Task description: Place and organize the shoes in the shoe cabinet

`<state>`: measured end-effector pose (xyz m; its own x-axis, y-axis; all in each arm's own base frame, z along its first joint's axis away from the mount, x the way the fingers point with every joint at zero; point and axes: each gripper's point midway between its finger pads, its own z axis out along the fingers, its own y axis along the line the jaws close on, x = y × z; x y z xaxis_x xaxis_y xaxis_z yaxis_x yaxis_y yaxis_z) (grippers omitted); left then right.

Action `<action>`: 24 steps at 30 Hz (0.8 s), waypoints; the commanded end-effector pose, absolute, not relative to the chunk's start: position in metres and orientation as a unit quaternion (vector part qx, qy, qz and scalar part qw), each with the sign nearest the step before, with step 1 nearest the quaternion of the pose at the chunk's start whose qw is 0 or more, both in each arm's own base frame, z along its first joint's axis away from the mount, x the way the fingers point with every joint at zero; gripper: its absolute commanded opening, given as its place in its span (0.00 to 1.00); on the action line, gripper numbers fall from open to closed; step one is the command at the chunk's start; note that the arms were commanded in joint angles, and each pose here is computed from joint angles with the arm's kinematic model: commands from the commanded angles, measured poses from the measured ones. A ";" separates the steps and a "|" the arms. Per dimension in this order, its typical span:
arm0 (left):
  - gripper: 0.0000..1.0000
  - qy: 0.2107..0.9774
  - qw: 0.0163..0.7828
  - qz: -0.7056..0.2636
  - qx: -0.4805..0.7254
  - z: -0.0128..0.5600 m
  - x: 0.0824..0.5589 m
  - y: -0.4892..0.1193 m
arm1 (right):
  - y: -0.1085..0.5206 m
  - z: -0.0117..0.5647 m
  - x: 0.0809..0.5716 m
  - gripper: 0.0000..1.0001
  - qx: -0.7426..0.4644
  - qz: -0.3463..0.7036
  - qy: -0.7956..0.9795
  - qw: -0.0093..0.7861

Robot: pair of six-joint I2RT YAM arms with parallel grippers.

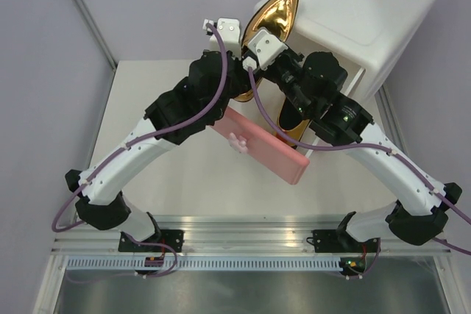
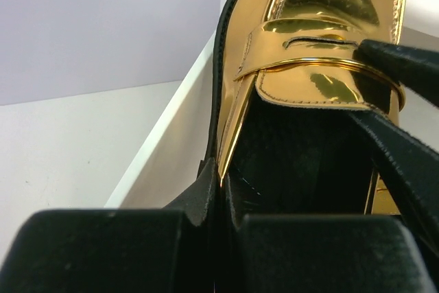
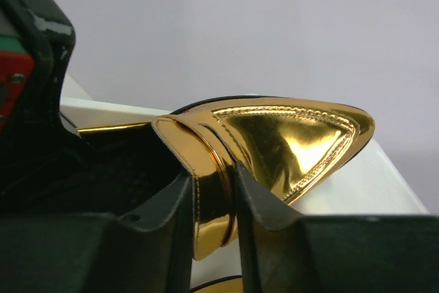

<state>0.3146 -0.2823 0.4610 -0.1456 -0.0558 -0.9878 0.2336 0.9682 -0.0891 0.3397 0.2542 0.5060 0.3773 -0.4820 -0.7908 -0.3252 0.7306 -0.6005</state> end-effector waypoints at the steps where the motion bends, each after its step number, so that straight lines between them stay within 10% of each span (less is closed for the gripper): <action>1: 0.02 0.673 0.714 -0.192 0.014 0.541 0.291 -0.255 | 0.231 0.519 0.347 0.29 -0.330 -0.096 0.566 0.749; 5: 0.02 0.656 0.726 -0.203 0.023 0.549 0.286 -0.252 | 0.232 0.521 0.343 0.01 -0.337 -0.088 0.560 0.752; 17: 0.71 0.626 0.742 -0.237 0.035 0.564 0.275 -0.251 | 0.239 0.544 0.323 0.01 -0.350 -0.040 0.516 0.781; 24: 0.77 0.613 0.756 -0.229 0.014 0.568 0.274 -0.236 | 0.256 0.552 0.301 0.01 -0.381 0.025 0.477 0.792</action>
